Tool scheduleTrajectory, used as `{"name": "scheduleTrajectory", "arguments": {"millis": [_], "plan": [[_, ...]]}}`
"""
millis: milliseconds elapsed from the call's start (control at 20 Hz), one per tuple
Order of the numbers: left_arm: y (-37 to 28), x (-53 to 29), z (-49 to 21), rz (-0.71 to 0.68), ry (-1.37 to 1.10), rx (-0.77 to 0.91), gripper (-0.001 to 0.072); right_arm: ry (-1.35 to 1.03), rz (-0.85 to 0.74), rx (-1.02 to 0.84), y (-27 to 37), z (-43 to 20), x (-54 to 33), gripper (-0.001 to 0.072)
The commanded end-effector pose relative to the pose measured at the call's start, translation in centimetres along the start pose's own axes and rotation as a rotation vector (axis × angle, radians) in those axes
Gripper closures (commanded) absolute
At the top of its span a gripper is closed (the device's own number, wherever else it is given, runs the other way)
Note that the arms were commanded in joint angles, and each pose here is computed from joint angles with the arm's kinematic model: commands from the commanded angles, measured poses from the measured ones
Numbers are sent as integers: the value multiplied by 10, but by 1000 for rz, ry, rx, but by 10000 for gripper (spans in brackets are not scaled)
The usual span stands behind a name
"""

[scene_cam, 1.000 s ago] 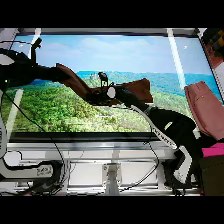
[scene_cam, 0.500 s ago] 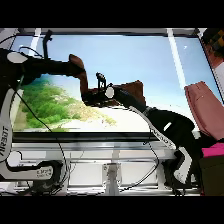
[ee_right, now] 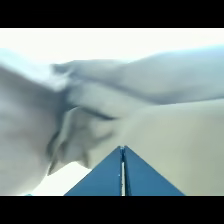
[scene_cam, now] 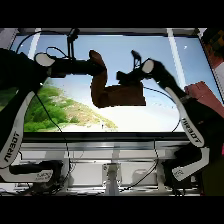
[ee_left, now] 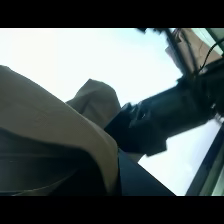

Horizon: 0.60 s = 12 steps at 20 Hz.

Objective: Fold the clothes and pants, and hang the long-sleeved shirts on hangers.

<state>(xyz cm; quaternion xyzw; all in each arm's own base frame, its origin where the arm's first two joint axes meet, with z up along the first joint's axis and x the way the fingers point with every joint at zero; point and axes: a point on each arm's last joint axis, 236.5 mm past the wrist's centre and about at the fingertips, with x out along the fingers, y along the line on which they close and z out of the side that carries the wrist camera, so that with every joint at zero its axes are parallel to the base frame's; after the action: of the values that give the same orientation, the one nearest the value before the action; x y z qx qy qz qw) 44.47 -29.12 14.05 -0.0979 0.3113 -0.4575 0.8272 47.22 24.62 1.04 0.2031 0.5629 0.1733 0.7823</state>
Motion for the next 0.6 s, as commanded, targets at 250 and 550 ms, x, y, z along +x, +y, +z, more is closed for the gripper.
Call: {"name": "scheduleTrajectory", "arguments": {"millis": [250,550], "plan": [[-71,92,-2,40,-112,110,689,-142,-129,108,-91,46,-116,698],[-108,132,-40,-6,-56,132,449,-126,-153,102,-99,43,-118,674]]}}
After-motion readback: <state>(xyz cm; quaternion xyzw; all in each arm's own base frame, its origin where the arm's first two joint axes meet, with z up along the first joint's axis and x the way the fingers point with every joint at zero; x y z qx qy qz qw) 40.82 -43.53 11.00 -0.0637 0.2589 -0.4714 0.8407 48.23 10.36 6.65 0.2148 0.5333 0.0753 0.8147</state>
